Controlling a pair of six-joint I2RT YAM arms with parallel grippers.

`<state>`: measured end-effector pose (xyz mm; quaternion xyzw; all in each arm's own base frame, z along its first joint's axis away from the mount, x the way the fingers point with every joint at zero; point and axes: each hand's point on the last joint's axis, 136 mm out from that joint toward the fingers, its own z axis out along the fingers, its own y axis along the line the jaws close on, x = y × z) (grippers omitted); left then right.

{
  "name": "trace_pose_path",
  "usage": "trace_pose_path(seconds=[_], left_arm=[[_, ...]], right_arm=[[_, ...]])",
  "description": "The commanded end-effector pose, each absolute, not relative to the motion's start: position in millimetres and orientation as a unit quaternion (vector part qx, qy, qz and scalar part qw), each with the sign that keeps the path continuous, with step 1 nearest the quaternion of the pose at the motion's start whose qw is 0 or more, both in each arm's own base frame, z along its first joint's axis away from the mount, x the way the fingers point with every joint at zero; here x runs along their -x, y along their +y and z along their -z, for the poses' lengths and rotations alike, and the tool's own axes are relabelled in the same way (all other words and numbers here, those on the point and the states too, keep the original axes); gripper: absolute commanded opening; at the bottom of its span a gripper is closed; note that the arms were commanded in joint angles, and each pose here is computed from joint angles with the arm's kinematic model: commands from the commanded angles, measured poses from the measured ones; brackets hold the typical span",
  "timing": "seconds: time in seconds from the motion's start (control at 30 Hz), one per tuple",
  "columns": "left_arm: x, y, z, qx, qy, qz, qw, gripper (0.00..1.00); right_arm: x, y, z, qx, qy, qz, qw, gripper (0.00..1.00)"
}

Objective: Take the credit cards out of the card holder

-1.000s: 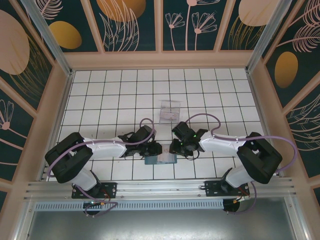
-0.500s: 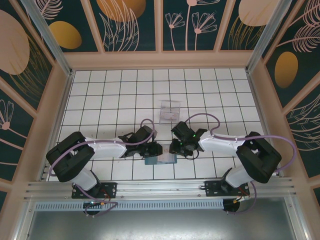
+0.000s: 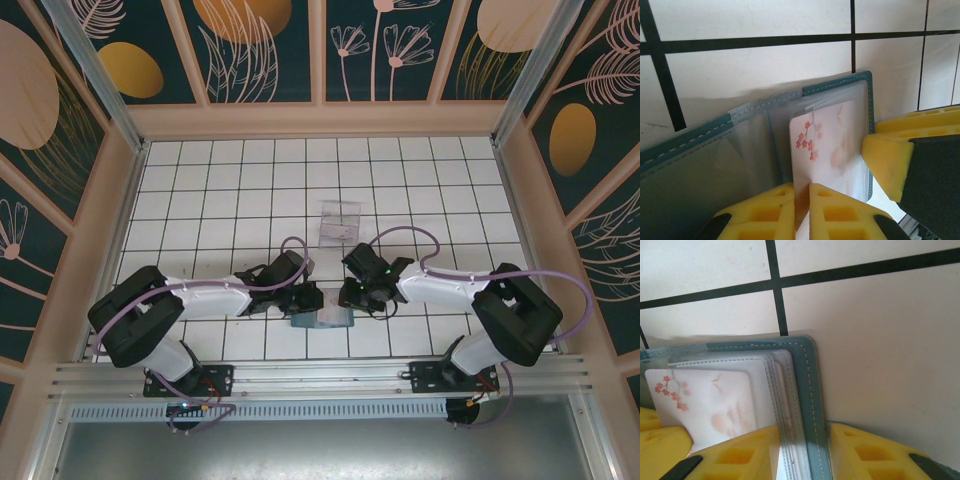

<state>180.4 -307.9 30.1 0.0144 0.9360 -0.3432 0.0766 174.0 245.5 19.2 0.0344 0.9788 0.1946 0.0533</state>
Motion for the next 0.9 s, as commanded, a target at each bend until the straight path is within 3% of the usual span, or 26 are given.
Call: trace_pose_path(seconds=[0.0,0.5,0.87], left_arm=[[-178,-296,-27,-0.018,0.943,0.321,0.082,0.12],[-173,-281,-28,-0.014,0.948,0.305,0.09,0.09],[-183,-270,-57,-0.027,0.949,0.284,0.137,0.02]], right_arm=[[-164,233,-2,-0.039,0.986,-0.156,0.035,0.32],[-163,227,1,-0.043,0.988,-0.144,0.036,0.3],[-166,230,-5,-0.042,0.987,-0.149,0.042,0.28]])
